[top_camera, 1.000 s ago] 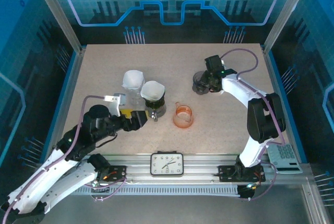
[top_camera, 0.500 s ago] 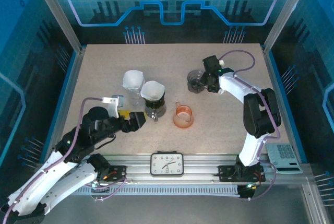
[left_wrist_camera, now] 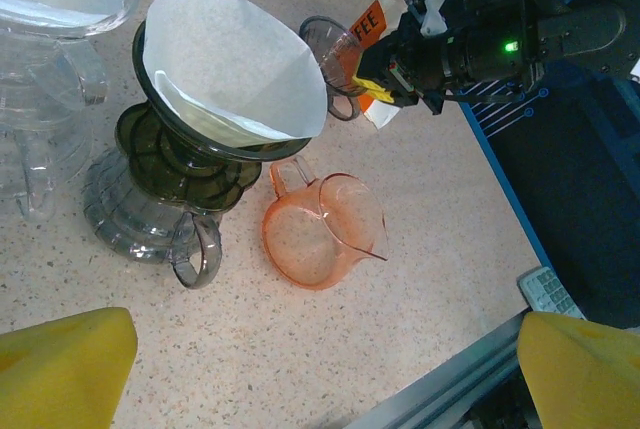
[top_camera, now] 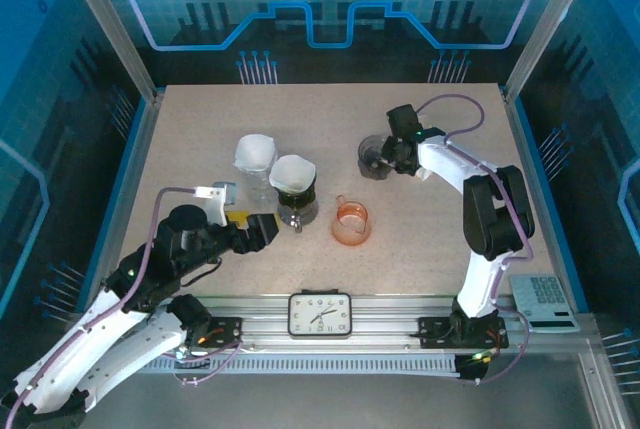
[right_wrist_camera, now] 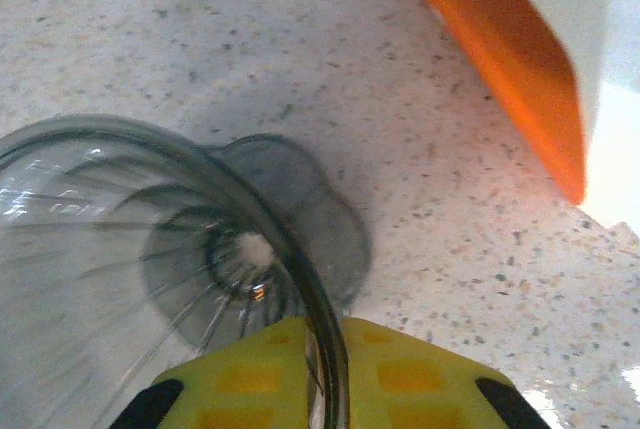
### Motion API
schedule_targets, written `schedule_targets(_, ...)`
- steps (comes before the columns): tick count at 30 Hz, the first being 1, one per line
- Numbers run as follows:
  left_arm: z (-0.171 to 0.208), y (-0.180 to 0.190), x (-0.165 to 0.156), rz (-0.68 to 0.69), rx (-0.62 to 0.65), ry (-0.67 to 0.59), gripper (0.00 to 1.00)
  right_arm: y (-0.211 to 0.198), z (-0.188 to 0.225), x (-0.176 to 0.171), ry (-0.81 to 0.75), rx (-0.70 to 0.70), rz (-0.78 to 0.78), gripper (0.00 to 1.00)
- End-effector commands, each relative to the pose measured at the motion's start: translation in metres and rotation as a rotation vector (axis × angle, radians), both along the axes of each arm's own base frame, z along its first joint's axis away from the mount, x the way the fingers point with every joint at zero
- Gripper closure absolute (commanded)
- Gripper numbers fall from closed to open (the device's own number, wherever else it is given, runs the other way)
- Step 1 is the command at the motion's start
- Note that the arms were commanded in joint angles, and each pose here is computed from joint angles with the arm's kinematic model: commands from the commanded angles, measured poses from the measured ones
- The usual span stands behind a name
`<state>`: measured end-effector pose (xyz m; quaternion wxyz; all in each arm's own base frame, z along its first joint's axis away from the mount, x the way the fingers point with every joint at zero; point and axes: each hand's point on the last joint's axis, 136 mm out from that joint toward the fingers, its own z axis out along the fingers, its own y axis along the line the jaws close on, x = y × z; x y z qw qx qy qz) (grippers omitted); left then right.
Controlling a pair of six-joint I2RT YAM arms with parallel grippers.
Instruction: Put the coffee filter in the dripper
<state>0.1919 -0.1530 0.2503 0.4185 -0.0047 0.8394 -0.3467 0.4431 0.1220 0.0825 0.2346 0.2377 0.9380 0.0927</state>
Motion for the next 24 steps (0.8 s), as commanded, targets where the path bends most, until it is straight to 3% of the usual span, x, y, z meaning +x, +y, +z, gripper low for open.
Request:
schedule_targets(1, -0.007, 0.008, 0.000, 0.026, 0.030, 0.002, 0.01, -0.002, 0.005, -0.003, 0.005, -0.011, 0.029, 0.94)
schedule_targets(4, -0.007, 0.008, 0.000, 0.028, 0.029, 0.001, 0.01, -0.005, 0.021, -0.005, -0.028, 0.002, 0.052, 1.00)
schedule_targets(11, -0.002, 0.013, 0.000, 0.041, 0.051, -0.012, 0.01, -0.007, 0.069, -0.035, -0.107, 0.025, 0.142, 1.00)
schedule_targets(18, -0.002, 0.017, 0.002, 0.061, 0.070, -0.024, 0.01, 0.005, 0.107, -0.102, -0.115, 0.105, 0.300, 1.00)
schedule_targets(24, 0.000, 0.019, 0.005, 0.071, 0.080, -0.037, 0.01, 0.035, 0.123, -0.161, -0.026, 0.186, 0.498, 1.00)
